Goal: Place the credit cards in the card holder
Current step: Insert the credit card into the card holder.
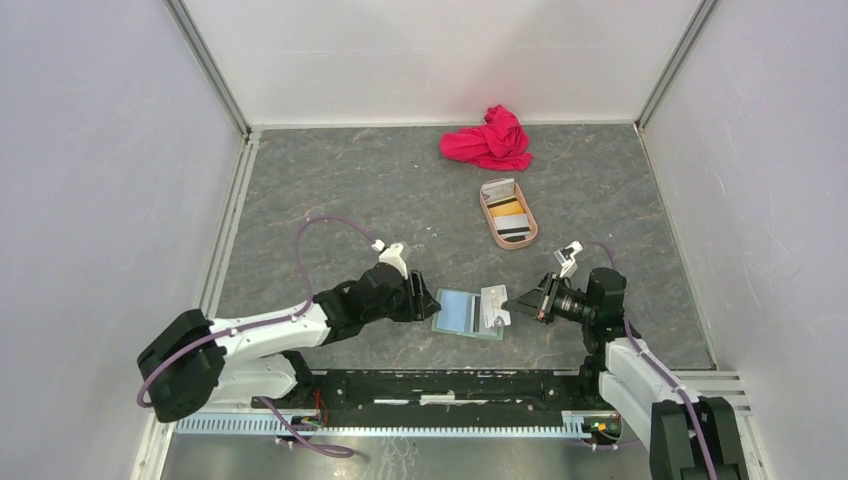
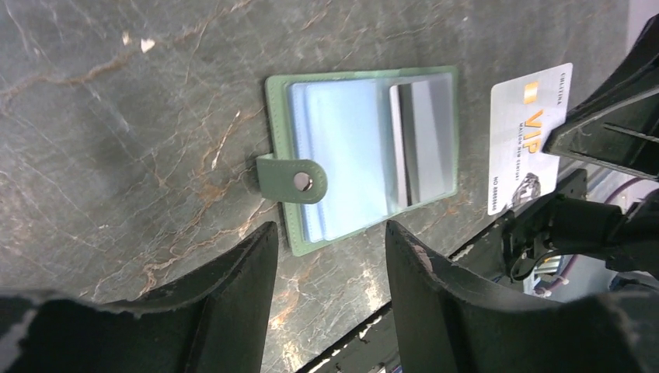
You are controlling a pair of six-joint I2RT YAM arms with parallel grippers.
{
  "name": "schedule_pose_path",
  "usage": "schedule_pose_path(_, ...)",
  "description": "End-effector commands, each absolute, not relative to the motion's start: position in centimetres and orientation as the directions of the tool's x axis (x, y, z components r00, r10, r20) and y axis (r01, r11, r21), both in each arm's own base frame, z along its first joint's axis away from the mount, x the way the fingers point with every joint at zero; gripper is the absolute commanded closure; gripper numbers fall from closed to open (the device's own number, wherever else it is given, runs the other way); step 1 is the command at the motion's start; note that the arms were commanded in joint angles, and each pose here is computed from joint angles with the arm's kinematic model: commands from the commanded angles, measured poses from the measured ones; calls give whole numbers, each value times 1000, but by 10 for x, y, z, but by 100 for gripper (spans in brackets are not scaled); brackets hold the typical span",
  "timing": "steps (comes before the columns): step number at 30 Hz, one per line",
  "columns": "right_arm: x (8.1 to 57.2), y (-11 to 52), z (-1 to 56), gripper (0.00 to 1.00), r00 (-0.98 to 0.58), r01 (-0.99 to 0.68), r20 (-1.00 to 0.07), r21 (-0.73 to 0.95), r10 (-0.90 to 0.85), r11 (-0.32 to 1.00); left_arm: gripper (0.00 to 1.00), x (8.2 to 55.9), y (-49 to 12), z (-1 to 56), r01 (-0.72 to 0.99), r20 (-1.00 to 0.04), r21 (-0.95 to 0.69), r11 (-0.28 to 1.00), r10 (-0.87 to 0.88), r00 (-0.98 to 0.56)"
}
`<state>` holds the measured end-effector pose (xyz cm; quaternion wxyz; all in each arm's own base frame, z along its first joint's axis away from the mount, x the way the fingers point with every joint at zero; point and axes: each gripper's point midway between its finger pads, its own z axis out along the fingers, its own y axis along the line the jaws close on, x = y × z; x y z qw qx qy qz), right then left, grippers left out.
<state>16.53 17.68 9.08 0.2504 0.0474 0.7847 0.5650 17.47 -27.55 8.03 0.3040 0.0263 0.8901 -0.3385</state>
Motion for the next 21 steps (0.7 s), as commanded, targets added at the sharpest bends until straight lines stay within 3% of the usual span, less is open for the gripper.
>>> schedule_pose_path(1,169,178,83,100,-875,-192,-335,903,349,385,41,177,-286,74,209,-530,-624,753,-211,-822)
schedule_pose_path(12,176,188,85,100,-897,-267,-383,866,218,422,44,173,-294,57,191,-495,-642,742,-212,-842)
schedule_pose_path(17,187,197,99,100,-899,-336,-418,849,130,408,50,172,-293,52,167,-480,-640,750,-221,-849)
schedule_pose_path(21,174,197,86,100,-915,-282,-371,870,160,406,54,169,-291,42,142,-464,-627,766,-222,-857)
